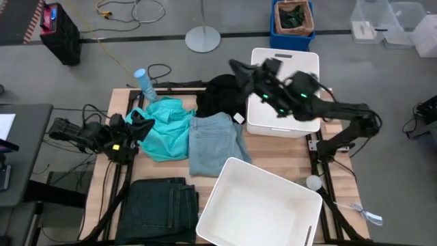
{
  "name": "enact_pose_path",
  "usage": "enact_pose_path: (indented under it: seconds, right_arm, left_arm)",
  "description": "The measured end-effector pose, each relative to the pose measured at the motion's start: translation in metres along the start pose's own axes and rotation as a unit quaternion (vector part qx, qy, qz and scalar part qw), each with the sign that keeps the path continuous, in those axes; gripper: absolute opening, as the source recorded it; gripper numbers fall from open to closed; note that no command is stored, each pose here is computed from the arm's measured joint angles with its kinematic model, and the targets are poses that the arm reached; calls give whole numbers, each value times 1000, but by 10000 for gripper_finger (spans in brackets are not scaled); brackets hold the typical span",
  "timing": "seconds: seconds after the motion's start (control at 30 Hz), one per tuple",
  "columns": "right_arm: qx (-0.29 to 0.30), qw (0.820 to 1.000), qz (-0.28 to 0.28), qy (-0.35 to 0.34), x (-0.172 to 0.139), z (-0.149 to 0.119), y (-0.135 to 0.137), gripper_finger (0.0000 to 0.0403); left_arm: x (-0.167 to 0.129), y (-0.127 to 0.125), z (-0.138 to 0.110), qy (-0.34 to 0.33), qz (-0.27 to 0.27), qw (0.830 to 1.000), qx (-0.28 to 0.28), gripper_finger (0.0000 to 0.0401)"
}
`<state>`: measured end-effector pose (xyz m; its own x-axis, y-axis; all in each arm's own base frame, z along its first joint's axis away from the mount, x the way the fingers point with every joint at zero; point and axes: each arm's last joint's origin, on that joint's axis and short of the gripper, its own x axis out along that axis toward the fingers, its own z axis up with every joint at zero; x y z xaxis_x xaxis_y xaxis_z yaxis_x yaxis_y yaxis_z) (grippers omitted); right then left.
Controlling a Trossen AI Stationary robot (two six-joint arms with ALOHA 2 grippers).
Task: Sort clothes
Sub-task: Put the light blue pants into the top white laundry bin
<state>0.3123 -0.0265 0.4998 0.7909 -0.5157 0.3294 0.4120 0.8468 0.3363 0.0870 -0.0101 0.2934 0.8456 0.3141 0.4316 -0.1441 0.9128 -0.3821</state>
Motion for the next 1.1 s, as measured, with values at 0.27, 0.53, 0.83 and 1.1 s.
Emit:
enact_pose_path:
  seconds: [0.27, 0.53, 0.83, 1.1]
  right_arm:
    - [-66, 986, -21, 150, 66, -3, -18, 36]
    - [-81, 967, -19, 239, 103, -27, -52, 36]
    - [-83, 919, 19, 384, 110, -84, -63, 36]
    - [-60, 856, 91, 505, 99, -131, -44, 46]
  left_arm:
    - [4, -4, 17, 28, 7, 998, 55, 79]
    - [4, -3, 9, 62, 17, 996, 66, 75]
    - [3, -2, 5, 80, 22, 995, 56, 75]
    - [3, -1, 4, 85, 28, 994, 60, 74]
